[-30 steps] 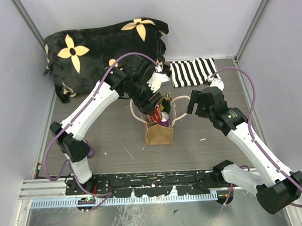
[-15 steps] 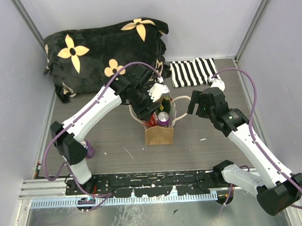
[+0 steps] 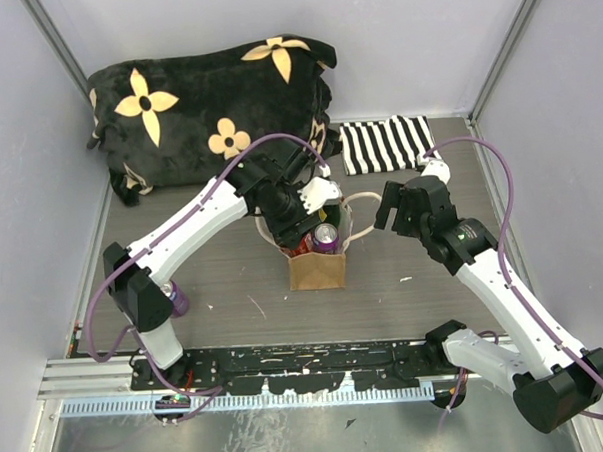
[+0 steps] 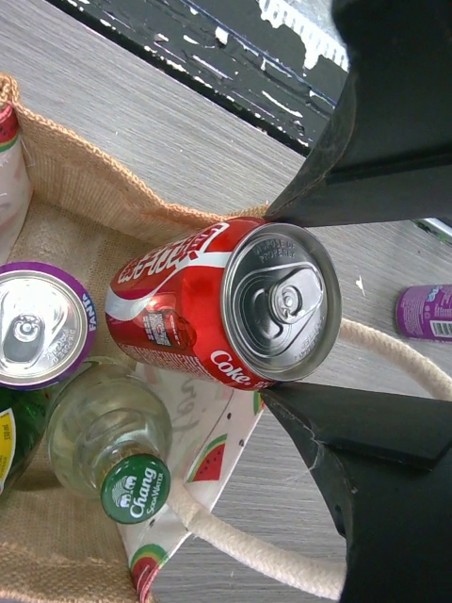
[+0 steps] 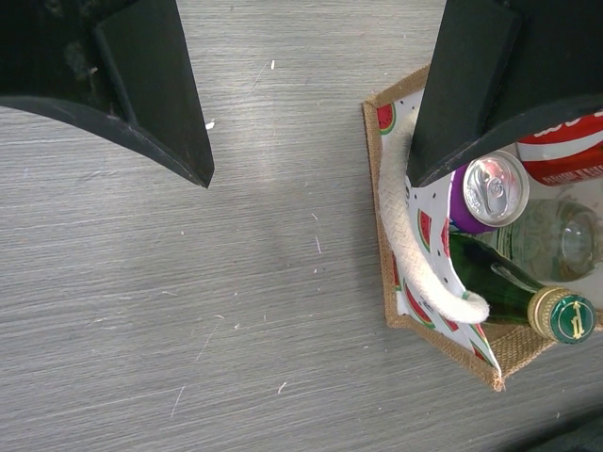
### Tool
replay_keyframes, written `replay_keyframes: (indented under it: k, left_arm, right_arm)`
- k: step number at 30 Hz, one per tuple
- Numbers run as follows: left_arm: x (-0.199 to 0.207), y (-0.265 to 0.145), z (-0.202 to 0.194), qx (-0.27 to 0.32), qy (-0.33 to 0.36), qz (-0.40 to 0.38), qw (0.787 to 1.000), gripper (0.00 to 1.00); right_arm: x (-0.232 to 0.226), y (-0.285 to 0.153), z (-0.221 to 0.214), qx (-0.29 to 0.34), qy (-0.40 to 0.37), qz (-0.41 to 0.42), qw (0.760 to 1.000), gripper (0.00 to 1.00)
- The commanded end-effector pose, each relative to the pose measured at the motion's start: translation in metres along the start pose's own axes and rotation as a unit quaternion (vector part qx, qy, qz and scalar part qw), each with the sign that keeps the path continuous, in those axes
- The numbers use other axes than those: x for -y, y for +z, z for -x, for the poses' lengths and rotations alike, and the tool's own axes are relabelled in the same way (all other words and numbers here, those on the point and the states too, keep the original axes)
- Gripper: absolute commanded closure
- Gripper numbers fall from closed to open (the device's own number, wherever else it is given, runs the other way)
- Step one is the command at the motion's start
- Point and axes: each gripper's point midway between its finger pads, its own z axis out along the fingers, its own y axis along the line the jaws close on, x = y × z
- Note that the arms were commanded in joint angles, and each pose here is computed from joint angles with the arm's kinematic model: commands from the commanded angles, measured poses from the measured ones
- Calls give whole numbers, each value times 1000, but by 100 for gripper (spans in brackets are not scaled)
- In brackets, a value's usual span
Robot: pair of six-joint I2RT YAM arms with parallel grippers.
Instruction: Place the beverage into the canvas bag
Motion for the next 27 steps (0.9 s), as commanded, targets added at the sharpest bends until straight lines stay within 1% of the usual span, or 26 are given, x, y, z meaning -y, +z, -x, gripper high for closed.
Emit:
replay_keyframes:
  k: [1,7,22,27]
  left_arm:
    - [-4,11,-1,-4,5,7,1000,100]
    - [-4,35,-6,-31,-16,-9,999,100]
    - [2,72,-31,-69,-61,-22,995,100]
    - [6,87,-43,-86,-64,-27,994,100]
  right_arm:
    - [-2,-6,10,21,12,7,1000,11]
    - [0,-10,11,23,13,4,1000,11]
    - [1,-9,12,20,11,1,1000,11]
    - [0,-9,13,21,10,0,1000,11]
